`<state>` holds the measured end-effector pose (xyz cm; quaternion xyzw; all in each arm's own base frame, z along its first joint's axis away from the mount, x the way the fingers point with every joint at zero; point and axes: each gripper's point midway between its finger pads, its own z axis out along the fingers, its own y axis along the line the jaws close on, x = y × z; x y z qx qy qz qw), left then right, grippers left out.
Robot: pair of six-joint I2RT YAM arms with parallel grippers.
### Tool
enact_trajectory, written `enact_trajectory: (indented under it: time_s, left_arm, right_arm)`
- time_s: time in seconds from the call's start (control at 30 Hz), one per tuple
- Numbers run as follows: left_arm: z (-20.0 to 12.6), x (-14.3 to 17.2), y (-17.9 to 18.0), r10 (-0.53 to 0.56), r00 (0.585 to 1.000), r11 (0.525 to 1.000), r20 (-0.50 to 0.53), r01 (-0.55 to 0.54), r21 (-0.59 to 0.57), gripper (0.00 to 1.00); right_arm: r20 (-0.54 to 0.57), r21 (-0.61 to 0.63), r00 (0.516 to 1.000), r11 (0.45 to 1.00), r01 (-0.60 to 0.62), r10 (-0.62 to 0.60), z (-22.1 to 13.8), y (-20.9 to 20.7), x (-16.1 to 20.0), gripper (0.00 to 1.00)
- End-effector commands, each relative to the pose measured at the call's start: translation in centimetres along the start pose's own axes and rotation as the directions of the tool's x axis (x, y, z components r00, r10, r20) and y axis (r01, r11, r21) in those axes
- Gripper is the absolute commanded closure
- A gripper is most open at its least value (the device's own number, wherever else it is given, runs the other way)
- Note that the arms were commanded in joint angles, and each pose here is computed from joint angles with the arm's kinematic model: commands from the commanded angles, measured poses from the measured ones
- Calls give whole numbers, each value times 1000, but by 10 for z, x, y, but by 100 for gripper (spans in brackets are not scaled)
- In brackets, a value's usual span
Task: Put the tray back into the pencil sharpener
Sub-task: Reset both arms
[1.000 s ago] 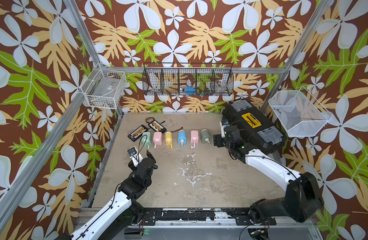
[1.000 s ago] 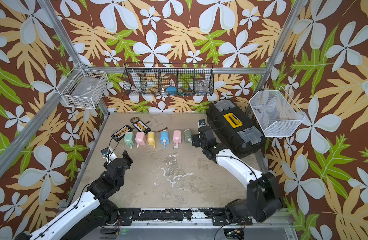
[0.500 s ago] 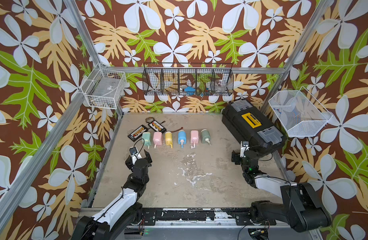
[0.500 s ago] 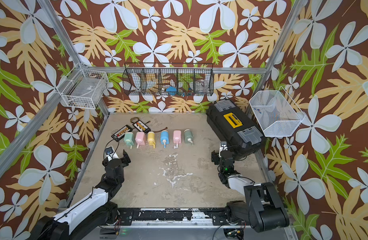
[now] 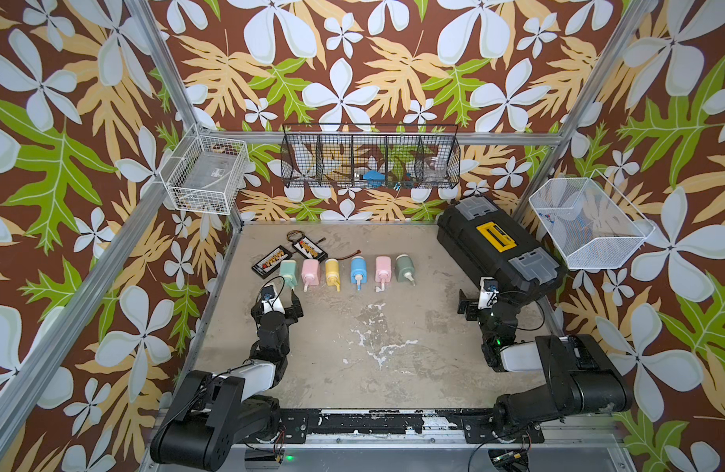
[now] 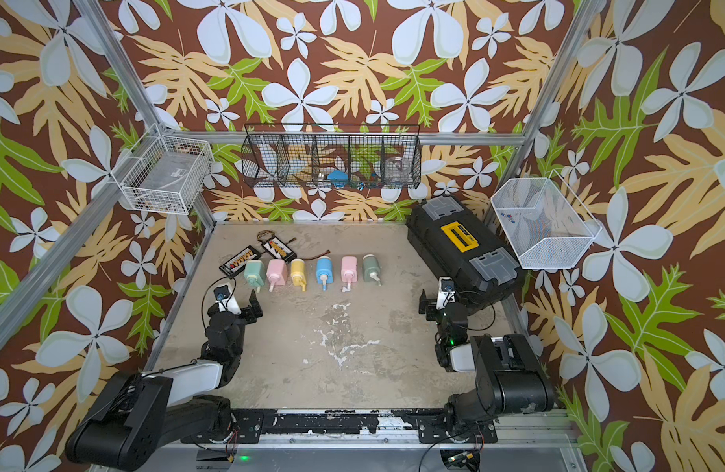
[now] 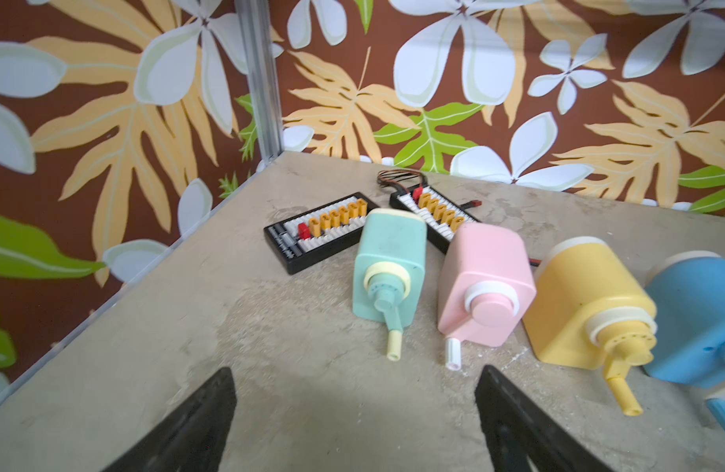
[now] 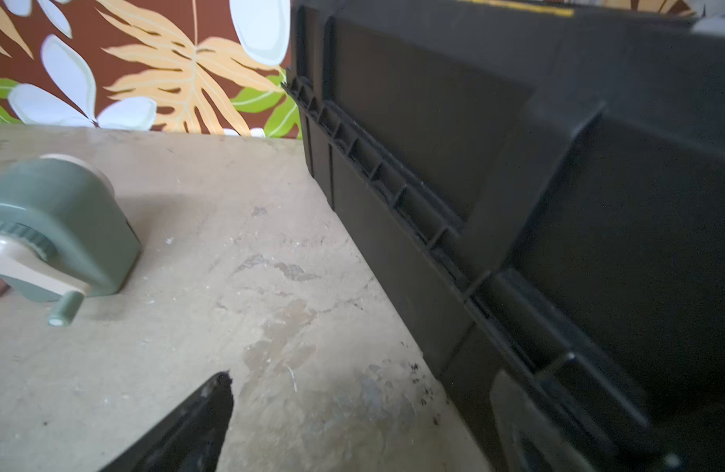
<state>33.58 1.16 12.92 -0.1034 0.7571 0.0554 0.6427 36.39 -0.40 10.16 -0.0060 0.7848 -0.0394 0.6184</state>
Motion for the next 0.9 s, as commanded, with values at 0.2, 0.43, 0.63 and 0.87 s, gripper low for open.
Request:
enact_trajectory:
  time_s: [0.2, 0.43, 0.63, 0.87]
  left_arm:
    - [17, -5, -18, 10, 998, 991, 66, -19, 132, 0]
    - [14, -7, -10, -3, 997, 997, 81, -4, 82, 0]
    - [17, -4, -13, 8, 998, 995, 64, -14, 95, 0]
    - [19, -5, -14, -12, 998, 989, 55, 4, 145, 0]
  right_arm:
    - [81, -7, 997, 1000, -11, 12, -1, 0, -20, 0]
    - [82, -6, 997, 1000, -12, 12, -1, 0, -20, 0]
    - [80, -6, 997, 1000, -13, 13, -1, 0, -19, 0]
    - [87, -2, 996, 1000, -12, 12, -2, -1, -21, 0]
